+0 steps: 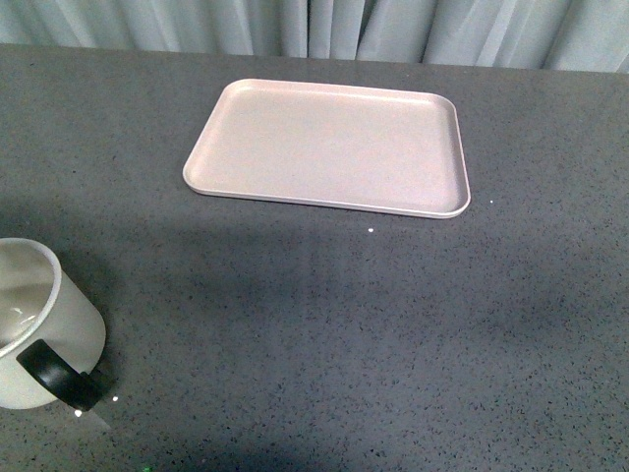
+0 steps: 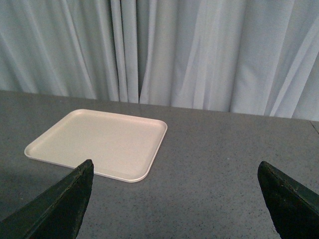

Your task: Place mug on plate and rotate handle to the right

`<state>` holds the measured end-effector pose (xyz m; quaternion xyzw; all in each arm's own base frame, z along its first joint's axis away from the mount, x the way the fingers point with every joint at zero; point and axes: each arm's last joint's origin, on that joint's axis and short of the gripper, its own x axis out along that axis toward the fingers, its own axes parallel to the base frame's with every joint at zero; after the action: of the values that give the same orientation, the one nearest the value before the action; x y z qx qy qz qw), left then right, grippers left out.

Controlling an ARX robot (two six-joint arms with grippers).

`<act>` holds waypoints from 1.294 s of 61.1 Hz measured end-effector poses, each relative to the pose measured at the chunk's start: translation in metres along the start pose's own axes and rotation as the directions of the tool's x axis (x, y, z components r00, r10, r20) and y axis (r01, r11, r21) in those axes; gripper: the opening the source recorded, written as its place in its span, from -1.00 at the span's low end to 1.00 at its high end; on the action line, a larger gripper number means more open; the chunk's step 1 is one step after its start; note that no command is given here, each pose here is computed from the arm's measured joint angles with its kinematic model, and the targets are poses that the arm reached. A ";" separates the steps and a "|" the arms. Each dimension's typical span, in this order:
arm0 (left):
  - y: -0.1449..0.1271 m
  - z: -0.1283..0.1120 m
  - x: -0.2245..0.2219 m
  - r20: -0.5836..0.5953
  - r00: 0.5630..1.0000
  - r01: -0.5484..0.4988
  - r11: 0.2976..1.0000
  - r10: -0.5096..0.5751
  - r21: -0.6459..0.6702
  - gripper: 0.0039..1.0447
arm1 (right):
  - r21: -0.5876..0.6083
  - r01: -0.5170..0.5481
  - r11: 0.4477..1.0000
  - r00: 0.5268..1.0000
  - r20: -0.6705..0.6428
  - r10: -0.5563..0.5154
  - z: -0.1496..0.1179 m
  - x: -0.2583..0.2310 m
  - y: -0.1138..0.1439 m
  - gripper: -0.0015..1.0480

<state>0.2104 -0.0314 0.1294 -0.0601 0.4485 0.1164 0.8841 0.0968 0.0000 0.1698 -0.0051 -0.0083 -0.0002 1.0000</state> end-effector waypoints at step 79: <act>-0.044 0.039 -0.012 -0.001 0.995 0.104 0.994 -0.104 -0.018 -0.96 | 0.000 0.000 1.000 1.000 0.000 0.000 0.000 0.000 0.000 0.82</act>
<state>0.2449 -0.0677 0.1623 -0.0914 0.4444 0.0744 0.8881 0.0968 0.0000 0.1698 -0.0051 -0.0083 0.0000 1.0000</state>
